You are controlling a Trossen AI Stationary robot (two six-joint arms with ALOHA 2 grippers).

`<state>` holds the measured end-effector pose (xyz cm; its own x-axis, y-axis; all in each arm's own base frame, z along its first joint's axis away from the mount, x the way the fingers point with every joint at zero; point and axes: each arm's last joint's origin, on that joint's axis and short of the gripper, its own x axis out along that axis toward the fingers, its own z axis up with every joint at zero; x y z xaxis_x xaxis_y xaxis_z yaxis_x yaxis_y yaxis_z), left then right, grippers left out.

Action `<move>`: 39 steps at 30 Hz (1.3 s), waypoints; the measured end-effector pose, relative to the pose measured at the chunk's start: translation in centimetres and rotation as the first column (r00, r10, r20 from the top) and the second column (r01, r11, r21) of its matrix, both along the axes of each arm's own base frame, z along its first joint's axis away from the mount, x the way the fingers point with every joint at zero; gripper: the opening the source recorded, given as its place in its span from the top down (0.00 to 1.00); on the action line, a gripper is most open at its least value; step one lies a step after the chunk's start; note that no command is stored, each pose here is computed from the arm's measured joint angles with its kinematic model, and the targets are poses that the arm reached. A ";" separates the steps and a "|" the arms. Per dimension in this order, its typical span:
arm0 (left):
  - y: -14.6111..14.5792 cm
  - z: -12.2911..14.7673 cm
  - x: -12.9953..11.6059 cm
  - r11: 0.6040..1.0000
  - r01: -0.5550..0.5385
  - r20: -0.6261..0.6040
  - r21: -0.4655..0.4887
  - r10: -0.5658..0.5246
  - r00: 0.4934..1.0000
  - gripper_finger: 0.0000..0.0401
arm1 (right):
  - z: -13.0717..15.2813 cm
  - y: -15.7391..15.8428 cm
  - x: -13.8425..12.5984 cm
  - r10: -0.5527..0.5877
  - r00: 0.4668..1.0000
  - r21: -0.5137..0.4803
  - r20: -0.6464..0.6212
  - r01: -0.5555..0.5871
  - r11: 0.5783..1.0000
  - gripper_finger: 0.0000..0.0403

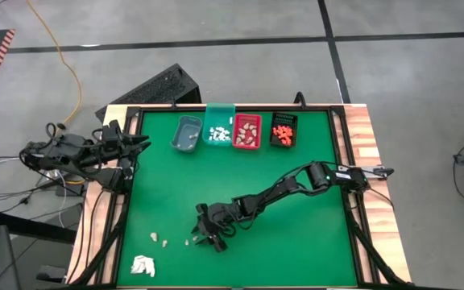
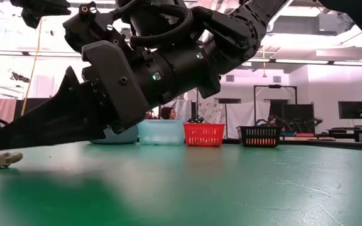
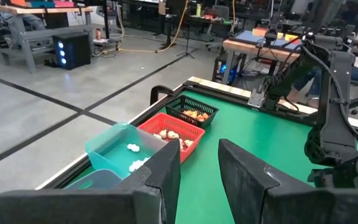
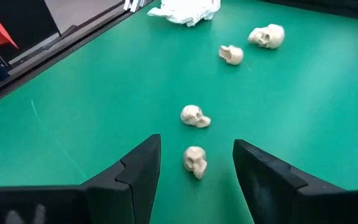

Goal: Sort Halloween decoration
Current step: Put the white skull toy into the blue bin

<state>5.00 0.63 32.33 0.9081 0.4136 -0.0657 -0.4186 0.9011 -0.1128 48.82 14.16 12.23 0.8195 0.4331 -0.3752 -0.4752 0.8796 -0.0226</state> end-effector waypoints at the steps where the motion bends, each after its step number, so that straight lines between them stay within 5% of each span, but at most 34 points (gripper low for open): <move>1: 0.0 0.0 0.0 1.000 0.000 0.000 0.000 0.000 1.000 0.75 | -0.4 0.0 0.1 0.000 1.000 0.001 0.001 0.000 1.000 0.45; 14: 0.0 -0.1 0.0 1.000 -0.001 -0.005 -0.003 0.001 1.000 0.75 | -1.2 0.2 1.2 -0.025 0.997 0.010 -0.067 0.025 1.000 0.47; 30: 0.0 -0.1 0.0 1.000 0.000 -0.009 0.004 0.000 1.000 0.75 | -2.0 -0.4 1.2 -0.085 0.989 0.012 -0.122 0.087 0.996 0.89; 39: 0.0 -0.1 0.0 1.000 0.000 -0.009 0.005 0.000 1.000 0.75 | -2.0 -0.5 1.3 -0.131 0.978 0.075 -0.161 0.145 0.987 0.96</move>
<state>5.00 0.63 32.26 0.9074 0.4140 -0.0717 -0.4196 0.9016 -0.1051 50.08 13.69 10.26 0.8085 0.3560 -0.4687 -0.3407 0.9324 0.1204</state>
